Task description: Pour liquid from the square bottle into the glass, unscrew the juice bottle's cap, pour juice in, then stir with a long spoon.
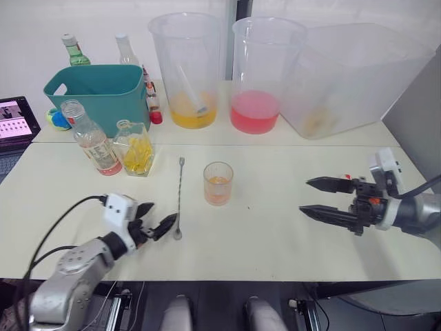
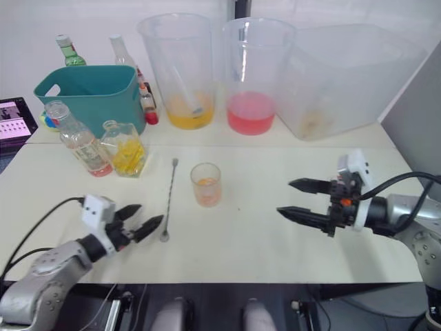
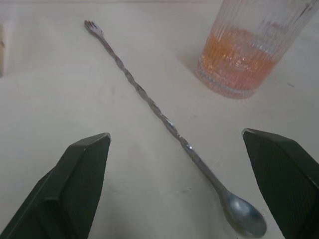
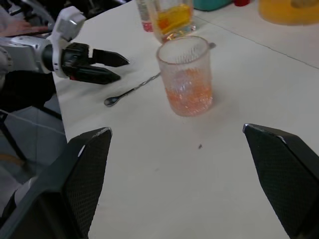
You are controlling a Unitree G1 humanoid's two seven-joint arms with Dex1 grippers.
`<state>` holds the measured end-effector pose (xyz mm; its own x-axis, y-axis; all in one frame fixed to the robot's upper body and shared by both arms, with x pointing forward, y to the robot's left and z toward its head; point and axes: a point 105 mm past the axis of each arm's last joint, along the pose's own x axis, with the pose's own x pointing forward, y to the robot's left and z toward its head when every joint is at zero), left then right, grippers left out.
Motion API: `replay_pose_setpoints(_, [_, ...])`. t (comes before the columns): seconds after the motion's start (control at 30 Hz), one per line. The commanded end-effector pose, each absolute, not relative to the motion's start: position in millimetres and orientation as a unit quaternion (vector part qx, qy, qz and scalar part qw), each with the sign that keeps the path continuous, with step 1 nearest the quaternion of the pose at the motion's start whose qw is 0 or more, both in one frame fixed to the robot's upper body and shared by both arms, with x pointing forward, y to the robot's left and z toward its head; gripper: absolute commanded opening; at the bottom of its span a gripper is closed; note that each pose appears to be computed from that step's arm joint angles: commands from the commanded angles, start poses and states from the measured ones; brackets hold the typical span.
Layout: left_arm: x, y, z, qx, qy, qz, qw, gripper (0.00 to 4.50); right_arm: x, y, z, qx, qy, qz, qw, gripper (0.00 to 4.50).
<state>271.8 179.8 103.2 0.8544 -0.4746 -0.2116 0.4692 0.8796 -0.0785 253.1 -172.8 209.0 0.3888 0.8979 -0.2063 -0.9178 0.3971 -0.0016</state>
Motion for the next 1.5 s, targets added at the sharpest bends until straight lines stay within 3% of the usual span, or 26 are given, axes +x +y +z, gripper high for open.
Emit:
replay_pose_setpoints(0.03, [282, 177, 108, 0.017, 0.109, -0.205, 0.972, 4.48, 251, -160, 217, -0.093, 0.066, 0.566, 0.816, 4.50])
replay_pose_setpoints(0.23, [299, 163, 90, 0.044, 0.145, -0.158, 0.976, 4.48, 252, -149, 217, -0.114, 0.066, 0.581, 0.803, 4.50])
replay_pose_setpoints(0.27, [300, 161, 86, 0.050, 0.153, -0.157, 0.974, 3.93, 252, -149, 217, -0.114, 0.065, 0.580, 0.804, 4.50])
replay_pose_setpoints(0.53, [294, 176, 59, 0.093, 0.213, -0.135, 0.963, 1.37, 252, -146, 216, -0.115, 0.060, 0.585, 0.801, 4.50])
replay_pose_setpoints(0.67, [297, 191, 70, 0.100, 0.180, -0.140, 0.969, 0.03, 258, -145, 215, -0.126, 0.056, 0.574, 0.807, 4.50])
replay_pose_setpoints(0.93, [298, 228, 110, 0.150, 0.082, -0.181, 0.968, 0.01, 261, -141, 212, -0.110, 0.058, 0.578, 0.806, 4.50])
replay_pose_setpoints(1.1, [292, 250, 113, 0.128, 0.102, -0.196, 0.967, 0.01, 262, -141, 209, -0.105, 0.057, 0.576, 0.809, 4.50])
replay_pose_setpoints(1.23, [292, 230, 121, 0.084, 0.086, -0.223, 0.967, 0.01, 263, -142, 207, -0.102, 0.058, 0.571, 0.813, 4.50])
replay_pose_setpoints(1.4, [293, 188, 132, 0.023, 0.074, -0.257, 0.963, 1.49, 262, -142, 205, -0.101, 0.058, 0.568, 0.815, 4.50])
replay_pose_setpoints(1.5, [305, 169, 134, 0.018, 0.083, -0.214, 0.973, 2.50, 262, -143, 204, -0.102, 0.056, 0.567, 0.816, 4.50])
